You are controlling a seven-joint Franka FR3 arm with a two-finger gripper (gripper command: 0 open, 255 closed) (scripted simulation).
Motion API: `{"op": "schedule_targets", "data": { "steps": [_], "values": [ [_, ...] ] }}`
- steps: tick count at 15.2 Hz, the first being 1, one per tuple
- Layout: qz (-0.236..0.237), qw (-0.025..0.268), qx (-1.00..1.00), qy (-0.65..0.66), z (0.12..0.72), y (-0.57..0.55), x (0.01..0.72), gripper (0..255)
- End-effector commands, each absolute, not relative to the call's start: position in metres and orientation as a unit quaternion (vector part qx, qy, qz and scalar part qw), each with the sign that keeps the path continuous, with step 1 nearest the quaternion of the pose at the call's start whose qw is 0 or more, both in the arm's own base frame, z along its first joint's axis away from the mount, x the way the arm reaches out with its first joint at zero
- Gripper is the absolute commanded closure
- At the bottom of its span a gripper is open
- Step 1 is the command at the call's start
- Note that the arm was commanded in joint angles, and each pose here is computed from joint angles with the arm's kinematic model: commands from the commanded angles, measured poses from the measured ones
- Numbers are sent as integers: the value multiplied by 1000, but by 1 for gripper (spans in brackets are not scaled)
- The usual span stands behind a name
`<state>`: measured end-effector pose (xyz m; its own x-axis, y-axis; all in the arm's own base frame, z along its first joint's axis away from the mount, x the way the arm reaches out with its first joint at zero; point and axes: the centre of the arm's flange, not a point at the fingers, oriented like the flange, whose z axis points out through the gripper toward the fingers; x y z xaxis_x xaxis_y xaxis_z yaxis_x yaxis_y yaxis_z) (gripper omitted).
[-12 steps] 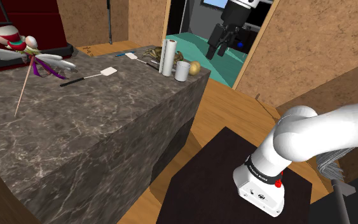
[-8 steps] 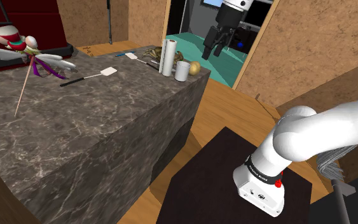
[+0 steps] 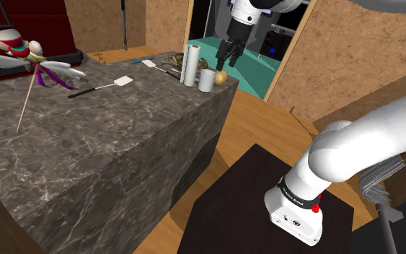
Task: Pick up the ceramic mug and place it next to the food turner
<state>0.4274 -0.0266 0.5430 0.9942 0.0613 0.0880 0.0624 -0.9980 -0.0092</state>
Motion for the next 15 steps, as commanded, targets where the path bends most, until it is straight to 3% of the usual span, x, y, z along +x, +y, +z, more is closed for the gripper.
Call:
{"op": "schedule_targets", "data": {
  "steps": [1, 15],
  "values": [
    [-41, 2, -999, -32, 531, -40, 446, 0],
    [-20, -23, -999, -35, 445, -129, 584, 0]
  ]
}}
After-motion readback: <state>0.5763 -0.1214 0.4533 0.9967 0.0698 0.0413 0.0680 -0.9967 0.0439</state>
